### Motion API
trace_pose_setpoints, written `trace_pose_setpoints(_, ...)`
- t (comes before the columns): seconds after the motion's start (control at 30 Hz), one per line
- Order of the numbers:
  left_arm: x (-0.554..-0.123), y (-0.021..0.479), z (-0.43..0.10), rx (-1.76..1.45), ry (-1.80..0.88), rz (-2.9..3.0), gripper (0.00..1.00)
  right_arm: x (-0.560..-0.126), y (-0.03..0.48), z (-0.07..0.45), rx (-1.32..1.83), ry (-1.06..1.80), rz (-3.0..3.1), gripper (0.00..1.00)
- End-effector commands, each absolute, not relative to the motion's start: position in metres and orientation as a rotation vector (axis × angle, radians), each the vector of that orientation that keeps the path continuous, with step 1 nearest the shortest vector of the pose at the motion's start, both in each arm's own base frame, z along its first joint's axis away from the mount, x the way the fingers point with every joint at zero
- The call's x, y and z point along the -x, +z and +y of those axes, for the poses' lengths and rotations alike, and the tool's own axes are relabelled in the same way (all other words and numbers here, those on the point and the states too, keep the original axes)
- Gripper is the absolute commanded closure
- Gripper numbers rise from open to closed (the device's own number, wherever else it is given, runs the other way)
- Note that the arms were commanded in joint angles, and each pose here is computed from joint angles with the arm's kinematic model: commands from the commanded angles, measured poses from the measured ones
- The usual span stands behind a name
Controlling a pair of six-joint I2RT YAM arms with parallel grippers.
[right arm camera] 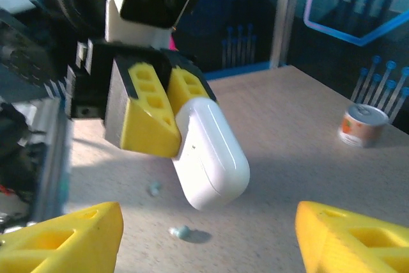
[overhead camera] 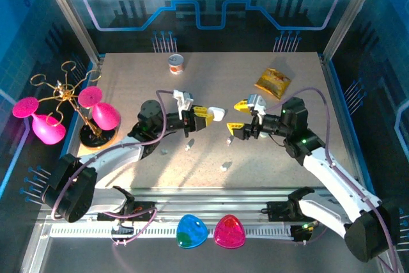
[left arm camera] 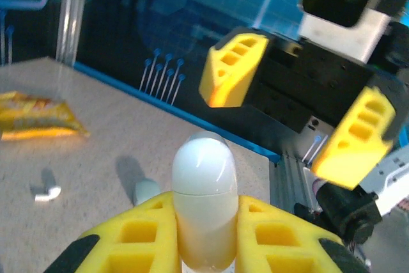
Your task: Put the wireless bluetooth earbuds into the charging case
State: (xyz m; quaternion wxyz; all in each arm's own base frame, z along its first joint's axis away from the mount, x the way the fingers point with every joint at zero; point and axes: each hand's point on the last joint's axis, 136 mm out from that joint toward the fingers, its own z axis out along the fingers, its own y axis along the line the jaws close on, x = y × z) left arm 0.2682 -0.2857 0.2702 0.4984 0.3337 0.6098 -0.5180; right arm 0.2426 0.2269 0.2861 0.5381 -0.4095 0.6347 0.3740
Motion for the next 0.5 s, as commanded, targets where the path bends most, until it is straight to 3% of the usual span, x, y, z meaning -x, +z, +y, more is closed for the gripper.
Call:
trace_pose_setpoints(0.0, -0.235, 0.298, -0.288, -1.017, -1.228, 1.182, 0.96, -0.218, 0.303, 0.231, 0.962, 1.158, 1.475, 0.3)
trace_pose_setpoints(0.47, -0.226, 0.316, -0.296, -1.023, -1.401, 1.06, 0.98, -0.215, 0.32, 0.252, 1.035, 1.29, 1.387, 0.42)
